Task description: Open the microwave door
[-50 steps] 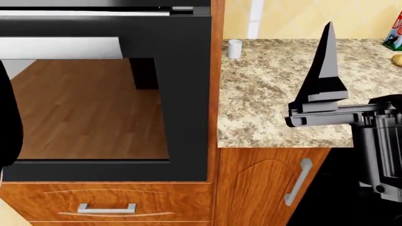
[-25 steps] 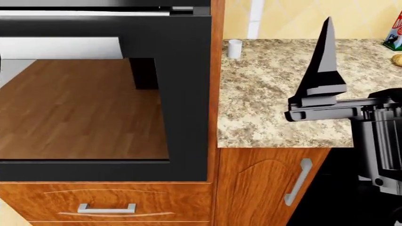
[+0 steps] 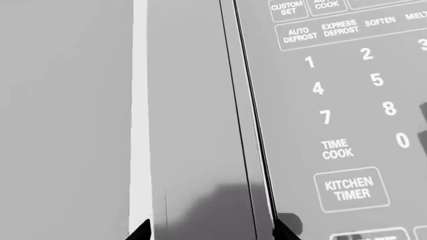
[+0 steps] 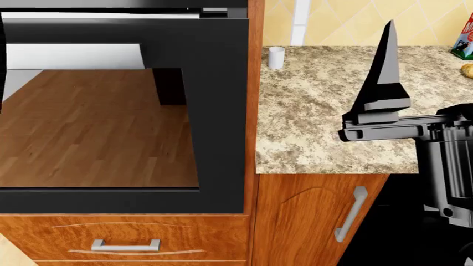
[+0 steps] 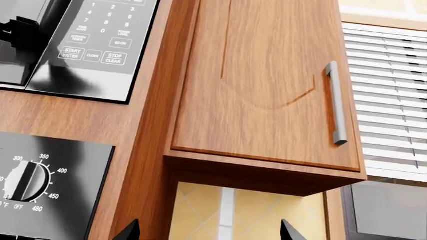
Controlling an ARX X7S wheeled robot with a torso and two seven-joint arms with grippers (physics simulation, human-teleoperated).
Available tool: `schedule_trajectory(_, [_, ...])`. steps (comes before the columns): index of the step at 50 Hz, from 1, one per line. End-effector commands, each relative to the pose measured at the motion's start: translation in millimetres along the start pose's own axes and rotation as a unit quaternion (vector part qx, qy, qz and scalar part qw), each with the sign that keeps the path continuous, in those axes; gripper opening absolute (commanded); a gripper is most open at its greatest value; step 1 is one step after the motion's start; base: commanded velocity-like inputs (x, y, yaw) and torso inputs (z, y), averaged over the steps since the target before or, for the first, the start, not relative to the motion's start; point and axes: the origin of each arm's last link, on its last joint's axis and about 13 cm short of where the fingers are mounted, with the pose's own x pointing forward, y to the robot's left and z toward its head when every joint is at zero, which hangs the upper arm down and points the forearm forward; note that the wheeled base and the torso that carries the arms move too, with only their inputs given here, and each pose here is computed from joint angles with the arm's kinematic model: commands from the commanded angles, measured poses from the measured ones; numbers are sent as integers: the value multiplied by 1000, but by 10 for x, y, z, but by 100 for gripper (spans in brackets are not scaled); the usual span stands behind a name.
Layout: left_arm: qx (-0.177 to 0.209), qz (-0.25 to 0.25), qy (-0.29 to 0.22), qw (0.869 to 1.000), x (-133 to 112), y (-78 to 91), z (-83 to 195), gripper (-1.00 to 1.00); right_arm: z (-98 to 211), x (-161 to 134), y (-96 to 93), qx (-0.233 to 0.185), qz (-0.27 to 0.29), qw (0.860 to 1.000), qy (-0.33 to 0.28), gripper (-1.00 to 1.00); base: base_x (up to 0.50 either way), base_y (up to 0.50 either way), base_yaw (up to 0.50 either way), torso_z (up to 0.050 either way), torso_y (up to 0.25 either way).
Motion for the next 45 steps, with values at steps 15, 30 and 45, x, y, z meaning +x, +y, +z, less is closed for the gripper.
schedule_trajectory(15, [-19, 21, -24, 999, 10, 83, 68, -100, 6, 9, -3, -2, 1, 1000, 0, 100, 0, 0, 0, 0, 0])
schedule_trajectory(30, [-57, -7, -65, 996, -293, 123, 479, -100, 35, 15, -14, -3, 0, 1000, -5, 100, 0, 0, 0, 0, 1])
schedule_trajectory(45, [-80, -27, -85, 993, -656, 191, 763, -100, 87, 25, -8, -3, 1, 1000, -11, 100, 0, 0, 0, 1, 3])
